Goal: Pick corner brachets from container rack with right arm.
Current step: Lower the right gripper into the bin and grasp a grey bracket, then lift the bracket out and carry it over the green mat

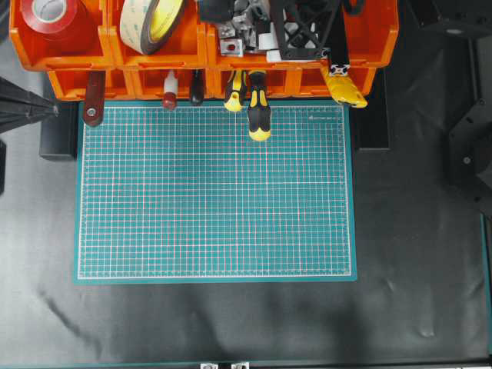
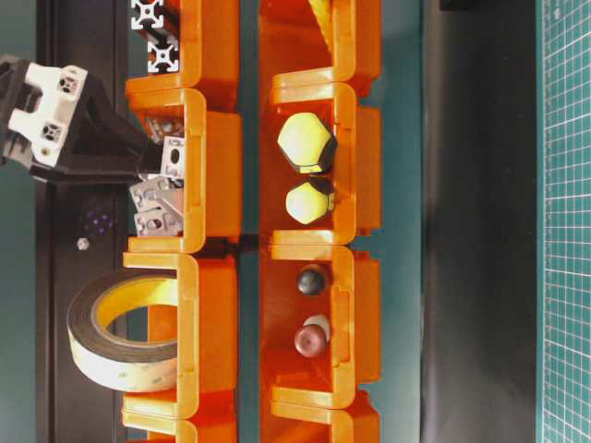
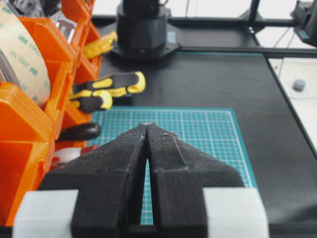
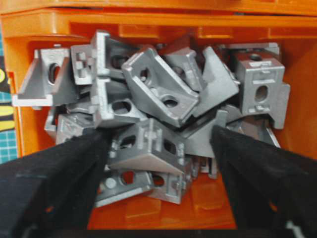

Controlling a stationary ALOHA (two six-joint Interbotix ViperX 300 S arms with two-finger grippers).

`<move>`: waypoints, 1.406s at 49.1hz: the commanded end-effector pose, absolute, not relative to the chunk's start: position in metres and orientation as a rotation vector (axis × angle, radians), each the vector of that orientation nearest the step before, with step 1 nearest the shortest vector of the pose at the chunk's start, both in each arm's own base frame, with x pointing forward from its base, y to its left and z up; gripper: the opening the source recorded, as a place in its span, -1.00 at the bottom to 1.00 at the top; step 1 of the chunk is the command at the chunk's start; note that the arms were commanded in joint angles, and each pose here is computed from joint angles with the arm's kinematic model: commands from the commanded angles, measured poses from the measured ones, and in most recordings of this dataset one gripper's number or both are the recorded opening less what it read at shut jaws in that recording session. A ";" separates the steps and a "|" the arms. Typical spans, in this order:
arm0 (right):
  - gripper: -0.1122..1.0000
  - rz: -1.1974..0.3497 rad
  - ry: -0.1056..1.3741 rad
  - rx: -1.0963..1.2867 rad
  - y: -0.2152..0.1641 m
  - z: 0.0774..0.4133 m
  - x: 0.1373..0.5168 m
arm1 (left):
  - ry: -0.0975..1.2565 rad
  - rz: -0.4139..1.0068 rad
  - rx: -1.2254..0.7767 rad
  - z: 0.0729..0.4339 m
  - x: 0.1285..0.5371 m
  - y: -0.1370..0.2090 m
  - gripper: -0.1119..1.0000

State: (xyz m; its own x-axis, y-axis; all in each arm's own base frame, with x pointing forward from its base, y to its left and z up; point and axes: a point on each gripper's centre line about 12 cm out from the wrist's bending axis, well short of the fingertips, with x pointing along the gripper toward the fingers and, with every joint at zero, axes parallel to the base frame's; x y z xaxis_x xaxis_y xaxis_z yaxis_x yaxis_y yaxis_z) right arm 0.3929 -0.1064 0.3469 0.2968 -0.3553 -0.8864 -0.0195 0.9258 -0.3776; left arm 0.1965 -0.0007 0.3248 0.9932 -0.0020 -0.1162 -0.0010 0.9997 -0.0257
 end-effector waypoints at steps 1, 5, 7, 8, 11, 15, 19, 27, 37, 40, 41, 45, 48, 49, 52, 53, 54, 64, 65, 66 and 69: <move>0.49 -0.245 1.252 -0.357 -0.110 0.351 0.391 | 0.095 0.003 -0.024 0.333 0.198 0.000 -0.80; 0.30 -0.240 1.251 -0.363 -0.108 0.351 0.392 | 0.095 0.003 -0.024 0.333 0.198 0.000 -0.80; 0.20 -0.238 1.250 -0.362 -0.107 0.352 0.392 | 0.095 0.002 -0.026 0.333 0.198 0.000 -0.80; 0.15 -0.238 1.253 -0.362 -0.107 0.351 0.392 | 0.095 0.002 -0.026 0.333 0.198 0.000 -0.80; 0.04 -0.234 1.257 -0.363 -0.105 0.351 0.392 | 0.095 0.003 -0.024 0.333 0.198 0.000 -0.80; 0.03 -0.229 1.260 -0.367 -0.101 0.352 0.392 | 0.095 0.002 -0.026 0.333 0.198 0.000 -0.80; 0.03 -0.226 1.249 -0.368 -0.097 0.354 0.393 | 0.093 0.004 -0.026 0.334 0.198 0.000 -0.80; 0.03 -0.256 1.205 -0.328 -0.092 0.366 0.394 | 0.092 0.003 -0.024 0.334 0.197 0.000 -0.80; -0.03 -0.273 1.137 -0.306 -0.082 0.387 0.391 | 0.080 0.002 -0.026 0.337 0.195 0.000 -0.80; -0.05 -0.270 1.119 -0.308 -0.079 0.393 0.390 | 0.077 0.004 -0.025 0.337 0.194 0.000 -0.80; -0.05 -0.269 1.116 -0.309 -0.079 0.394 0.389 | 0.073 0.005 -0.026 0.338 0.194 0.001 -0.80; -0.05 -0.268 1.094 -0.310 -0.076 0.401 0.387 | 0.066 0.007 -0.026 0.339 0.192 0.001 -0.80; -0.05 -0.268 1.076 -0.311 -0.074 0.407 0.385 | 0.063 0.010 -0.026 0.340 0.191 0.001 -0.80; -0.05 -0.268 1.071 -0.311 -0.074 0.408 0.385 | 0.061 0.010 -0.025 0.340 0.191 0.001 -0.80; -0.07 -0.270 1.051 -0.310 -0.074 0.413 0.384 | 0.061 0.011 -0.025 0.340 0.191 0.002 -0.80; -0.07 -0.274 1.043 -0.306 -0.074 0.415 0.383 | 0.060 0.011 -0.026 0.341 0.191 0.002 -0.80; -0.07 -0.275 1.039 -0.305 -0.074 0.416 0.383 | 0.060 0.013 -0.025 0.341 0.191 0.002 -0.80; -0.07 -0.271 0.966 -0.281 -0.060 0.434 0.373 | 0.057 0.013 -0.026 0.341 0.190 0.002 -0.80; -0.07 -0.268 0.959 -0.279 -0.057 0.436 0.371 | 0.055 0.013 -0.025 0.341 0.190 0.002 -0.80; -0.07 -0.265 0.951 -0.277 -0.055 0.438 0.369 | 0.055 0.013 -0.026 0.341 0.190 0.002 -0.80; -0.07 -0.250 0.917 -0.273 -0.044 0.447 0.359 | 0.057 0.013 -0.026 0.341 0.189 0.002 -0.80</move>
